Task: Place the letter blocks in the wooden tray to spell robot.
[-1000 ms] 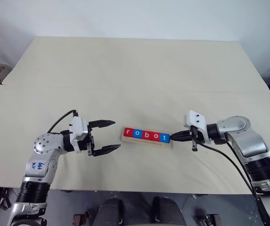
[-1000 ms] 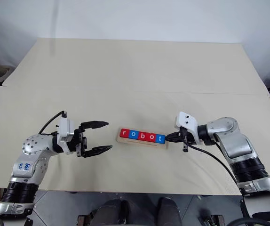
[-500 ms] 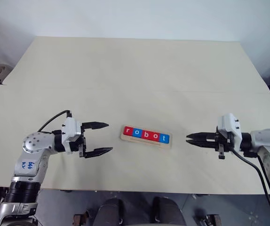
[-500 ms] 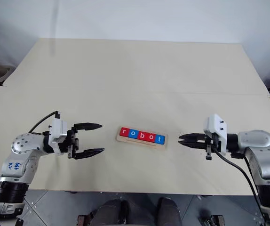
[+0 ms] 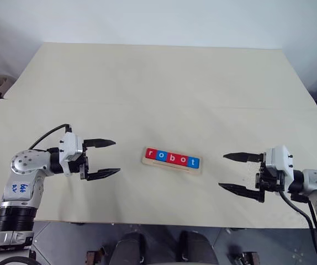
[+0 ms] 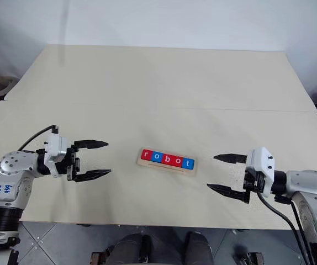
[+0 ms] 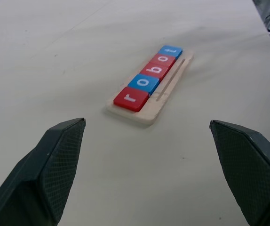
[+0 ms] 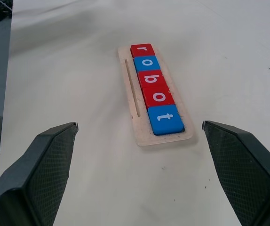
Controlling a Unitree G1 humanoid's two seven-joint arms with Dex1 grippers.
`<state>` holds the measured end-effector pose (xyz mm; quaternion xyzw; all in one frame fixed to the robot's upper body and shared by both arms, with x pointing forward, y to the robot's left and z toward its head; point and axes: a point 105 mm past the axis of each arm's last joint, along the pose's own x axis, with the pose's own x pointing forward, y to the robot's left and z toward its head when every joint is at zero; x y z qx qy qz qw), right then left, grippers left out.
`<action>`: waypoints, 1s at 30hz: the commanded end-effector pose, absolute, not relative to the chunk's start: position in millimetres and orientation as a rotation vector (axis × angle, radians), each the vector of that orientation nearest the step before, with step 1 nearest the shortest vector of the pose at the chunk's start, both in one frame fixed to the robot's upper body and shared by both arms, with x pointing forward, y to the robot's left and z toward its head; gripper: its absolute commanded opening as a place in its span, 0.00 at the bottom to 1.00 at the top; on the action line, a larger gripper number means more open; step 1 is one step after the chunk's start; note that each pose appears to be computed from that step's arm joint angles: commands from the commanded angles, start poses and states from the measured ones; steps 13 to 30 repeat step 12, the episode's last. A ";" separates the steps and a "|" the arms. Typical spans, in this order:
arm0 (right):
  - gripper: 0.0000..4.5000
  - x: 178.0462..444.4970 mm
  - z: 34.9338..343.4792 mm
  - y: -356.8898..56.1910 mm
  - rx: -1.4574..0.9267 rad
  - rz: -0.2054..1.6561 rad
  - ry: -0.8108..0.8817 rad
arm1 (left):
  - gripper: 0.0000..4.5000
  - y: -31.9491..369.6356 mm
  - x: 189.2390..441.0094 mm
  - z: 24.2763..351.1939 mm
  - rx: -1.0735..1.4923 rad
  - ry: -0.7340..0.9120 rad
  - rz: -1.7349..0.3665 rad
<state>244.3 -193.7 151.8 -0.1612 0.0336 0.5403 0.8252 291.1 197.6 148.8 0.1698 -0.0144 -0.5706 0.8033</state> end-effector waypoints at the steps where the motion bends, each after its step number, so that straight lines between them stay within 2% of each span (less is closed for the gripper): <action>1: 1.00 246.0 164.6 -195.3 -0.354 1.130 0.022 | 1.00 202.9 289.6 156.6 0.400 -0.047 -1.202; 12: 1.00 256.7 167.2 -198.3 -0.353 1.075 -0.030 | 1.00 203.6 288.5 157.8 0.389 -0.058 -1.152; 30: 1.00 256.7 167.2 -198.3 -0.353 1.075 -0.030 | 1.00 203.6 288.5 157.8 0.389 -0.058 -1.152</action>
